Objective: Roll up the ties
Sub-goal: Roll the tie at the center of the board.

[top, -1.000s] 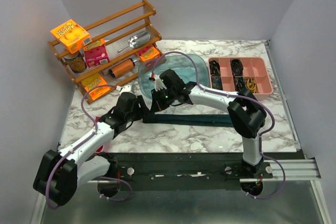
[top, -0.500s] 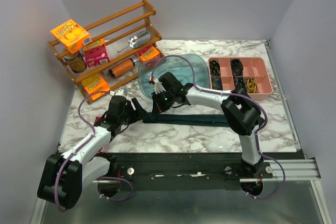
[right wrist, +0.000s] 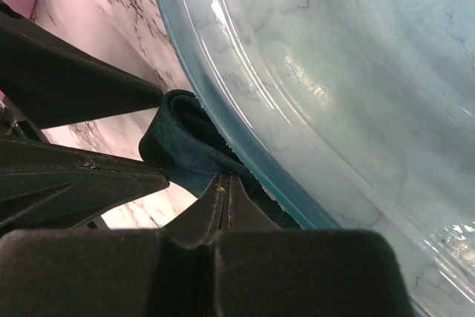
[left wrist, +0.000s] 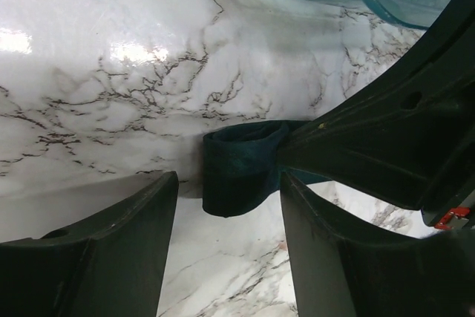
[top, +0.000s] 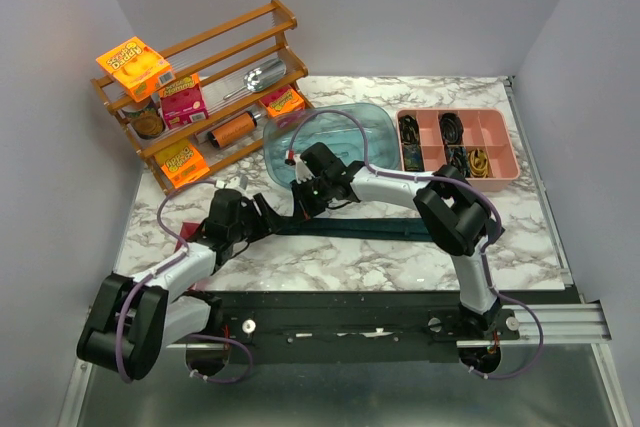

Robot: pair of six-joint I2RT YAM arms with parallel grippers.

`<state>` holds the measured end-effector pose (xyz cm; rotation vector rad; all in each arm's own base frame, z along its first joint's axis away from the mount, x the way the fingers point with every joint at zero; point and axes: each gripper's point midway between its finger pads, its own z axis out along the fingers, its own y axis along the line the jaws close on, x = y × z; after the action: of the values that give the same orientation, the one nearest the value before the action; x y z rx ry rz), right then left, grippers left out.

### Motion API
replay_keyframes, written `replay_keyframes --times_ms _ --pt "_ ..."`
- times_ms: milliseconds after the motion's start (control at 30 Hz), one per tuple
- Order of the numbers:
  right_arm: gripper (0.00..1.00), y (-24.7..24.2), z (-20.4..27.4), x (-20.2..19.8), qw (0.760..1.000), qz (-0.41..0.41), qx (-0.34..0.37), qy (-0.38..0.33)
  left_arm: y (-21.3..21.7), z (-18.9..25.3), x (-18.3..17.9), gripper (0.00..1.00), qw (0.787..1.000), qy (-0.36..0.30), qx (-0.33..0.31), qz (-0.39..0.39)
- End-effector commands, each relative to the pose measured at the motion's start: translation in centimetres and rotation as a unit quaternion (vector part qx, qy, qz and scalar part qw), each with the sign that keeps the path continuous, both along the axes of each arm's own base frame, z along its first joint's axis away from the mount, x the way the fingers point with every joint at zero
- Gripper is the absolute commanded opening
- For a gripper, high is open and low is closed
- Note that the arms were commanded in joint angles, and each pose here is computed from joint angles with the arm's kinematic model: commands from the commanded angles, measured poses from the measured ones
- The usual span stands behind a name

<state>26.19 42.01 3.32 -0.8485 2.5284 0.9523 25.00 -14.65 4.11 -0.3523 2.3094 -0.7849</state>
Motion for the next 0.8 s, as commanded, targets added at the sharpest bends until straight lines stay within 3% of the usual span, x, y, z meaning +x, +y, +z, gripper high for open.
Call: replay_keyframes --times_ms 0,333,500,567,667,767 --pt "0.00 -1.4 -2.3 -0.4 0.999 -0.007 -0.049 0.007 -0.8 0.1 0.3 0.62 1.000 -0.009 -0.028 -0.010" --pt "0.01 -1.7 -2.5 -0.4 0.998 -0.014 -0.053 0.013 -1.5 -0.5 0.4 0.45 0.998 -0.014 -0.050 -0.018" --pt "0.00 -1.5 -2.3 -0.7 0.999 -0.008 -0.048 0.014 -1.4 -0.2 0.7 0.27 0.998 -0.025 -0.047 -0.013" --pt "0.00 -1.4 -2.3 -0.7 0.999 -0.006 -0.047 0.015 -1.3 -0.1 0.8 0.12 0.999 -0.026 -0.043 -0.013" --pt "0.00 -1.4 -2.0 -0.7 0.999 -0.005 -0.044 0.015 -1.4 0.1 1.0 0.00 0.999 -0.026 -0.042 -0.019" --pt "0.00 -1.4 -1.8 -0.6 0.999 -0.005 -0.042 0.012 -1.5 0.4 1.0 0.00 0.999 -0.029 -0.035 -0.026"
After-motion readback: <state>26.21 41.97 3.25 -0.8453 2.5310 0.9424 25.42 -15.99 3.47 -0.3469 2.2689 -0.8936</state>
